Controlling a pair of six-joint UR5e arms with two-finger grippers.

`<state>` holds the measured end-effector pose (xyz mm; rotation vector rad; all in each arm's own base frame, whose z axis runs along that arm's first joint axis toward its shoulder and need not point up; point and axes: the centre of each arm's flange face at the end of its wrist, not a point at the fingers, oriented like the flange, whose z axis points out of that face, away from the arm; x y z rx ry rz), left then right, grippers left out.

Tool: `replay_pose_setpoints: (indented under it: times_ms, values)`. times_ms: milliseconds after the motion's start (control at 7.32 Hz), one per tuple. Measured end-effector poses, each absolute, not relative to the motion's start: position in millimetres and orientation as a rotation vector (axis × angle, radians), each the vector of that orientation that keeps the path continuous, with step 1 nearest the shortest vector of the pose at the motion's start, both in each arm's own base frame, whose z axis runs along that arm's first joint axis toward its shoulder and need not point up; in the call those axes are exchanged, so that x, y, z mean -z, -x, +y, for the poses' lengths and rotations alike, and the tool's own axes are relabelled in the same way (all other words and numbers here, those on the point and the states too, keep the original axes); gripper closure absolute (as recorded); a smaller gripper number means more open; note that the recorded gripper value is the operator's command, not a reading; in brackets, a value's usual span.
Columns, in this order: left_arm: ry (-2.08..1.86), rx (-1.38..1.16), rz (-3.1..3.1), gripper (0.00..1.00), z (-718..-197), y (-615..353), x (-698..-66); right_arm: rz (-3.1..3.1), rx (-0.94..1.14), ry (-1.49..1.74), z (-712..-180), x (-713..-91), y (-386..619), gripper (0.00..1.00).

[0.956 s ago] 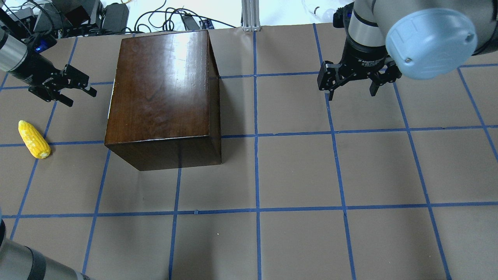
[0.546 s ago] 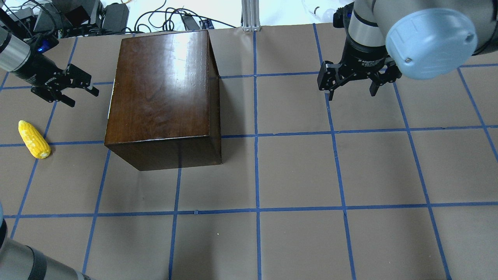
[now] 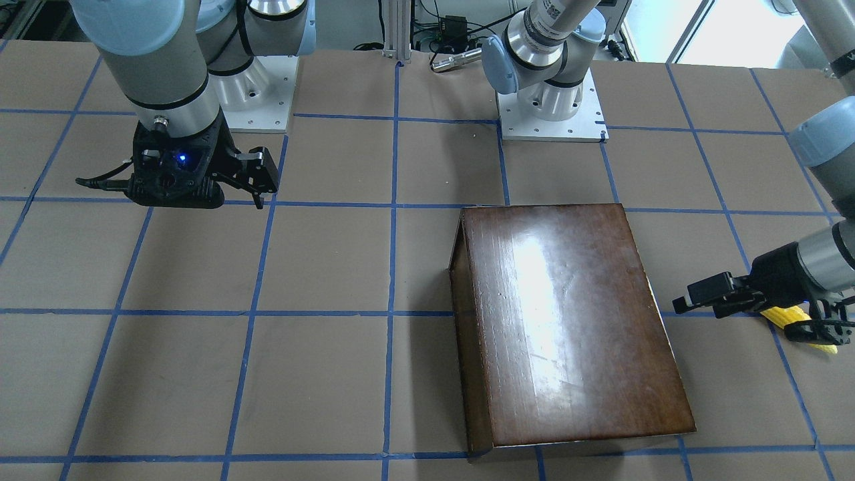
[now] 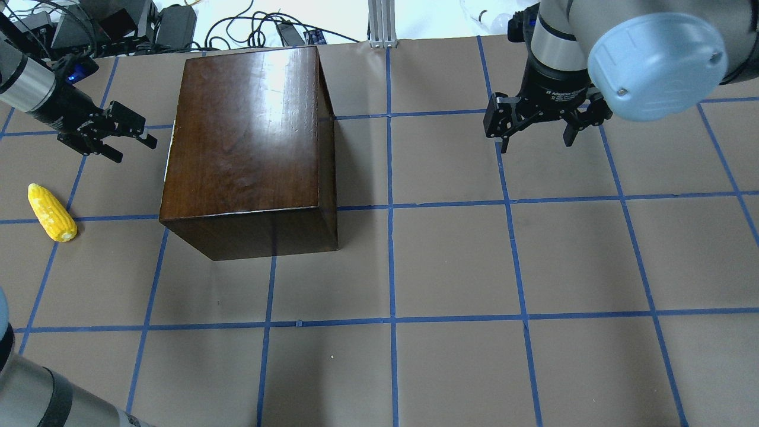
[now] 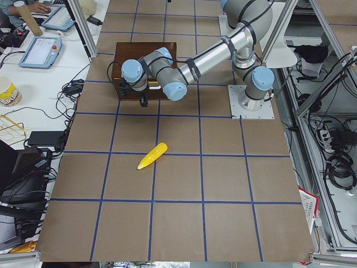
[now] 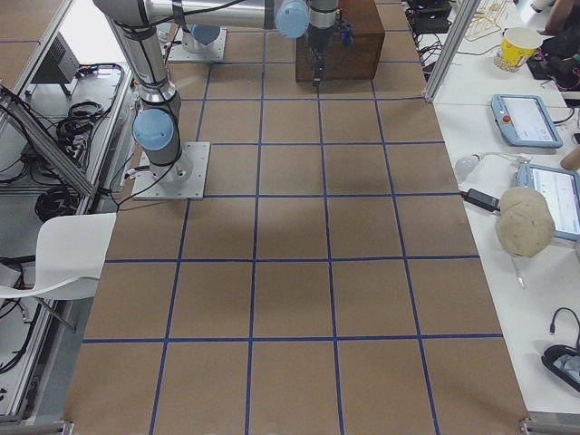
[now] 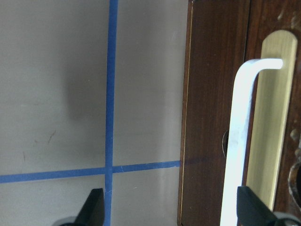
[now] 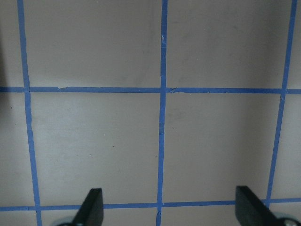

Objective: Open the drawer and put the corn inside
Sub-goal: 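Hook the left gripper onto the white drawer handle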

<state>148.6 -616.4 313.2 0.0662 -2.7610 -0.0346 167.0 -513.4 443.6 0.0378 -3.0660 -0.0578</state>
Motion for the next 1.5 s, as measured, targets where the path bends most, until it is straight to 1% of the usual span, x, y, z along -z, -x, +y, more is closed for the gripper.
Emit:
replay_pose_setpoints:
  times_ms: [1503]
  values:
    - [-0.050, 0.053, -2.723, 0.00, -618, -126, -288, -3.066, 0.059, -0.038, -513, -443, -167, 0.00]
